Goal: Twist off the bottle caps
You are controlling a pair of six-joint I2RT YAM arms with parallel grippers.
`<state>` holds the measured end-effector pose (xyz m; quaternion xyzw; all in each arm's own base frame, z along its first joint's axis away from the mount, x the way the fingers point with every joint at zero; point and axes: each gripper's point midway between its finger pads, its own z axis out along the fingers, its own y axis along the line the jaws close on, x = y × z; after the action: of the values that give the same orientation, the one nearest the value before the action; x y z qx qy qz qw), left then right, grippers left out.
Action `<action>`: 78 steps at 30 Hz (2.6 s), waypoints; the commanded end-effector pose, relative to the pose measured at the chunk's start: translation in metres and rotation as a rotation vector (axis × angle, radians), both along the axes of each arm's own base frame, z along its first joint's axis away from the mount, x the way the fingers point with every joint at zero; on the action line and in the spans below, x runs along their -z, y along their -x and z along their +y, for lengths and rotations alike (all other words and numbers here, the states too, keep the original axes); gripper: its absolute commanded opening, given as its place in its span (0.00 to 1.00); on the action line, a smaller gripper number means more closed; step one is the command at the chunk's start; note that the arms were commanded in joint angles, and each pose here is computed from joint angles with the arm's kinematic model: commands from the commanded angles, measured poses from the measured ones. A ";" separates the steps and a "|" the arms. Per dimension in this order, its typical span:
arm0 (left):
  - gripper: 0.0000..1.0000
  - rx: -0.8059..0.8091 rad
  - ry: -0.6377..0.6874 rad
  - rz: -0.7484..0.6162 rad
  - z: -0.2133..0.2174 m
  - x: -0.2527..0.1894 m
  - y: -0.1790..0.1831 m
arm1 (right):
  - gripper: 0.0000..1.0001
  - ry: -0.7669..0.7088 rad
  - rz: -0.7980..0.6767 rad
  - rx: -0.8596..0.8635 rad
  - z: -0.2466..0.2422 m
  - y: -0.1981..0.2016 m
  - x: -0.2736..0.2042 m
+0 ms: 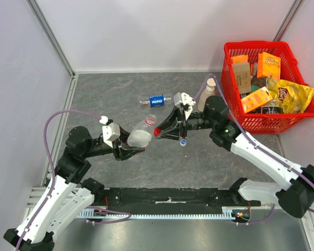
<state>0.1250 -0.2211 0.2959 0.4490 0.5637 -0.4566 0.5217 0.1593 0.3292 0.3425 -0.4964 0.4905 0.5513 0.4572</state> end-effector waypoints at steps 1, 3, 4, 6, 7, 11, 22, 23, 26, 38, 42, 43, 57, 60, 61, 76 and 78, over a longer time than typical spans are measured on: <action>0.19 -0.255 0.004 -0.131 0.020 -0.016 -0.036 | 0.00 0.088 0.049 0.095 0.013 -0.023 0.034; 0.20 -0.323 0.009 -0.152 0.028 -0.020 -0.043 | 0.00 0.122 0.069 0.120 0.019 -0.029 0.049; 0.21 -0.360 0.014 -0.157 0.032 -0.023 -0.046 | 0.00 0.135 0.075 0.122 0.022 -0.030 0.054; 0.22 -0.477 0.024 -0.170 0.046 -0.028 -0.058 | 0.00 0.170 0.095 0.148 0.028 -0.037 0.069; 0.23 -0.528 0.030 -0.169 0.053 -0.028 -0.063 | 0.00 0.184 0.100 0.169 0.031 -0.040 0.075; 0.25 -0.724 0.044 -0.173 0.081 -0.028 -0.079 | 0.00 0.288 0.088 0.247 0.048 -0.050 0.105; 0.26 -0.891 -0.008 -0.206 0.114 -0.011 -0.084 | 0.00 0.593 0.041 0.397 0.080 -0.065 0.218; 0.26 -0.908 -0.008 -0.206 0.117 -0.010 -0.084 | 0.00 0.598 0.036 0.422 0.083 -0.069 0.225; 0.26 -0.946 0.001 -0.219 0.125 -0.009 -0.084 | 0.00 0.645 0.044 0.470 0.088 -0.071 0.250; 0.27 -0.963 -0.026 -0.220 0.129 -0.004 -0.084 | 0.01 0.781 0.031 0.595 0.091 -0.069 0.307; 0.27 -0.955 -0.043 -0.212 0.127 0.001 -0.086 | 0.08 0.779 0.027 0.629 0.089 -0.072 0.304; 0.27 -0.954 -0.044 -0.211 0.127 0.000 -0.086 | 0.10 0.775 0.023 0.629 0.089 -0.072 0.302; 0.27 -0.943 -0.053 -0.203 0.125 0.002 -0.087 | 0.77 0.700 0.015 0.621 0.094 -0.071 0.262; 0.27 -0.942 -0.051 -0.204 0.125 0.002 -0.086 | 0.83 0.679 0.007 0.627 0.093 -0.072 0.248; 0.27 -0.942 -0.051 -0.204 0.125 0.002 -0.086 | 0.85 0.669 0.004 0.630 0.092 -0.072 0.242; 0.31 -0.850 -0.088 -0.169 0.108 0.011 -0.085 | 0.98 0.297 -0.034 0.553 0.087 -0.050 0.069; 0.31 -0.791 -0.091 -0.167 0.098 0.013 -0.082 | 0.98 0.254 -0.036 0.532 0.082 -0.046 0.051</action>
<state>0.2111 -0.1079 0.2761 0.2124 0.6846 -0.1349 0.6841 0.2101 0.4134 0.2398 -0.4202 0.6986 0.2996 0.4957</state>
